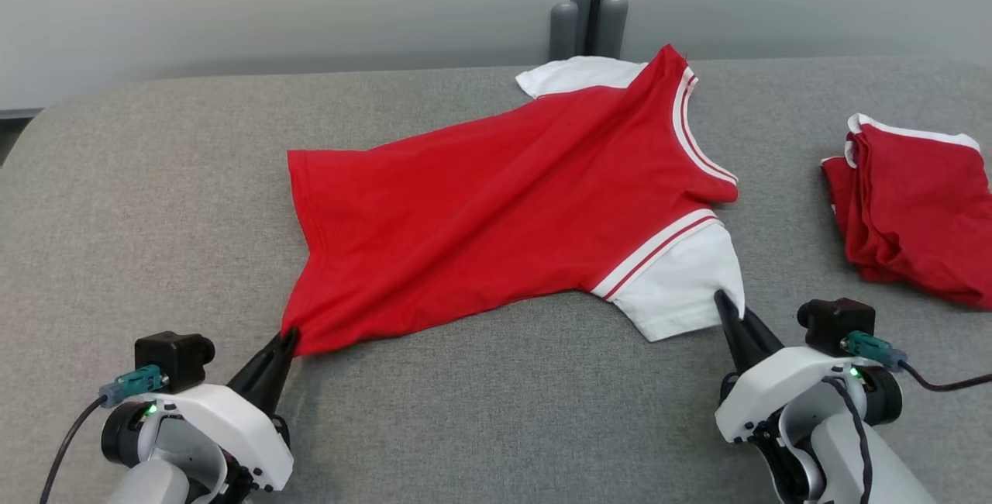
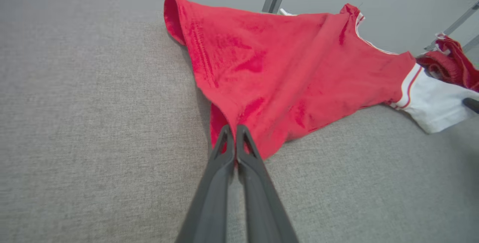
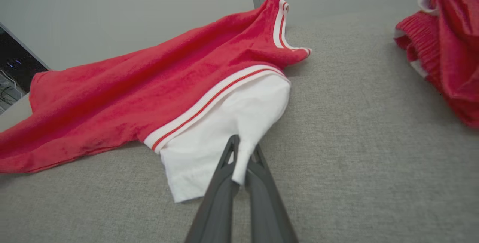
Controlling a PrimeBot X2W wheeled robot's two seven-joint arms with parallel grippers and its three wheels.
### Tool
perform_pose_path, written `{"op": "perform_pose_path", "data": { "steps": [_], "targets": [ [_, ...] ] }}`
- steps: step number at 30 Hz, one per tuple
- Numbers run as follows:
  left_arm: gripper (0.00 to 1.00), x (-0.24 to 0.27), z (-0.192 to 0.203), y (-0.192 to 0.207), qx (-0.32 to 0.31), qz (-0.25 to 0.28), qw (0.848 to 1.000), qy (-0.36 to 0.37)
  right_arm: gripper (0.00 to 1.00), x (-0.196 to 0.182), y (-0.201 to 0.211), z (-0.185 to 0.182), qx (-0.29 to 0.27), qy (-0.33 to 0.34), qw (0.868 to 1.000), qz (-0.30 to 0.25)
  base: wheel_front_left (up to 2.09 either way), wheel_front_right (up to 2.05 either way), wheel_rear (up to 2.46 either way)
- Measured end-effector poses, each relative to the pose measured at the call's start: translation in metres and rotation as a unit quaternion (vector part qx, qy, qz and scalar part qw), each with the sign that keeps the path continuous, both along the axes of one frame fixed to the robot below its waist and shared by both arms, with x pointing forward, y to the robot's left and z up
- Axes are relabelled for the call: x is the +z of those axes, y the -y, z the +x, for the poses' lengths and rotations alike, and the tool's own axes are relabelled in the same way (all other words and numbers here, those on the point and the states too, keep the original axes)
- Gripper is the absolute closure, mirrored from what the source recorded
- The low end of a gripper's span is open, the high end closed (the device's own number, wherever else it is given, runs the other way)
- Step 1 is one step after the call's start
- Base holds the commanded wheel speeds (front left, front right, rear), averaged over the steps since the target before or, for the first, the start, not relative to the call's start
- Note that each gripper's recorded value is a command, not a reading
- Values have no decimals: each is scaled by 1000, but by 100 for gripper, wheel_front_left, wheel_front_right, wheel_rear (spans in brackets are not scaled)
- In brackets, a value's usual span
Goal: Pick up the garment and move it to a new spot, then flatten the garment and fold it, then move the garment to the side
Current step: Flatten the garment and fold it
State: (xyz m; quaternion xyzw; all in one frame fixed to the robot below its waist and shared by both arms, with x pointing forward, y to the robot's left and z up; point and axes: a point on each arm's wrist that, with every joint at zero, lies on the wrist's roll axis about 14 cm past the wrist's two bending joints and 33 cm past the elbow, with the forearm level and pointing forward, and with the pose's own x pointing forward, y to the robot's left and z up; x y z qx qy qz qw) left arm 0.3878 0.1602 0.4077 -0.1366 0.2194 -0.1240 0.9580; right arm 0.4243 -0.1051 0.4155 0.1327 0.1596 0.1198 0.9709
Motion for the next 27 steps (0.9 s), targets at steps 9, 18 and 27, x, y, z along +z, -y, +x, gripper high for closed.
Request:
{"op": "perform_pose_path", "data": {
  "steps": [9, 18, 27],
  "targets": [
    [100, 43, -6, 2, 7, -7, 998, 69, 100, 60, 30, -6, -24, 103, 994, -8, 0, 0, 0],
    [100, 72, -1, 13, -22, 0, 995, 99, 100, 93, 39, -15, -29, 134, 991, -6, 0, 0, 0],
    [100, 124, 87, -1, -43, 45, 986, 156, 100, 150, 17, 46, 6, 184, 983, 5, 0, 0, 0]
  ]
}}
